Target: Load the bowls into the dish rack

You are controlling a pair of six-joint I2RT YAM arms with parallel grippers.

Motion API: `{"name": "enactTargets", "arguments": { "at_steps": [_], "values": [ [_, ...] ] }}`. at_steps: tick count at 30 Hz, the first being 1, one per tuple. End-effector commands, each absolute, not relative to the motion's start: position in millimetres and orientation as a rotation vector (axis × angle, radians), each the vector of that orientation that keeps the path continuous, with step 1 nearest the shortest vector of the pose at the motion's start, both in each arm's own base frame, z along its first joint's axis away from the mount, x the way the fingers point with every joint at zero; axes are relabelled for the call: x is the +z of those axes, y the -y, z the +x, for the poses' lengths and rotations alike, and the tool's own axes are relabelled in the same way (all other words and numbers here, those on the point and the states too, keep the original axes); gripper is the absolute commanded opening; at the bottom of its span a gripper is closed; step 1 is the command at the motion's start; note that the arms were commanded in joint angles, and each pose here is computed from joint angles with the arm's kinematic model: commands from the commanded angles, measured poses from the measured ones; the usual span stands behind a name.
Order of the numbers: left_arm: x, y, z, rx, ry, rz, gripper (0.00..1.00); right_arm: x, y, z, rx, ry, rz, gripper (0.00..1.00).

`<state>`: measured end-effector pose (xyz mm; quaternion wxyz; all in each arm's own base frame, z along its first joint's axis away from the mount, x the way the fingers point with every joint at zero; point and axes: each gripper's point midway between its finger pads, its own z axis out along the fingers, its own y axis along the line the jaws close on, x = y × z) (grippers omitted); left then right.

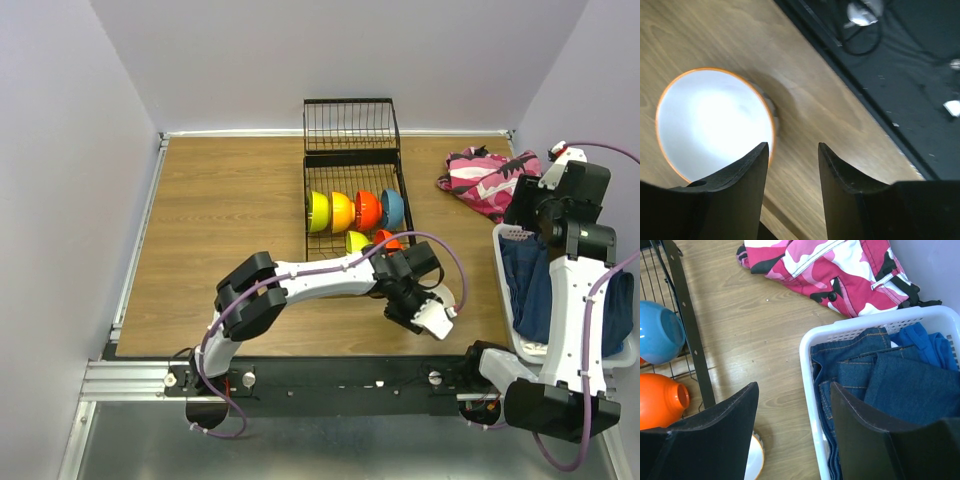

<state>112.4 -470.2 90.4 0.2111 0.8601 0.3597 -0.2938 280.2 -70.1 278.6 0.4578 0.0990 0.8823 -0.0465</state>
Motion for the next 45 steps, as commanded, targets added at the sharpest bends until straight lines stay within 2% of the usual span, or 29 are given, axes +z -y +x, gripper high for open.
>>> {"name": "enactTargets", "arguments": {
  "at_steps": [1, 10, 16, 17, 21, 29, 36, 39, 40, 43, 44, 45],
  "values": [
    [91, 500, 128, -0.762, -0.968, 2.322, 0.52, 288, 72, 288, -0.1, -2.141, 0.249, 0.67],
    [61, 498, 136, -0.707, -1.006, 2.382, 0.4, 277, 70, 286, -0.09, -2.166, 0.255, 0.67],
    [46, 488, 129, -0.66, -1.008, 2.425, 0.24, 276, 70, 285, -0.088, -2.167, 0.262, 0.67],
    [44, 486, 128, -0.65, -1.013, 2.433, 0.16, 276, 70, 284, -0.09, -2.165, 0.262, 0.67],
    [48, 482, 119, -0.659, -1.017, 2.44, 0.01, 276, 71, 282, -0.095, -2.165, 0.264, 0.67],
    [94, 467, 90, -0.782, -0.998, 2.396, 0.0, 282, 73, 282, -0.107, -2.162, 0.263, 0.67],
    [186, 441, 65, -0.918, -1.004, 2.222, 0.0, 283, 75, 282, -0.121, -2.167, 0.263, 0.67],
    [228, 430, 67, -0.982, -1.037, 2.095, 0.0, 280, 77, 280, -0.139, -2.171, 0.266, 0.67],
    [238, 425, 67, -1.037, -1.123, 2.029, 0.0, 278, 77, 278, -0.146, -2.174, 0.269, 0.67],
    [275, 405, 88, -1.173, -1.271, 1.78, 0.0, 275, 79, 277, -0.154, -2.184, 0.27, 0.67],
    [282, 395, 110, -1.177, -1.343, 1.677, 0.0, 272, 79, 277, -0.154, -2.193, 0.27, 0.67],
    [295, 386, 114, -1.194, -1.338, 1.608, 0.0, 270, 79, 278, -0.153, -2.198, 0.27, 0.67]
  ]
}}
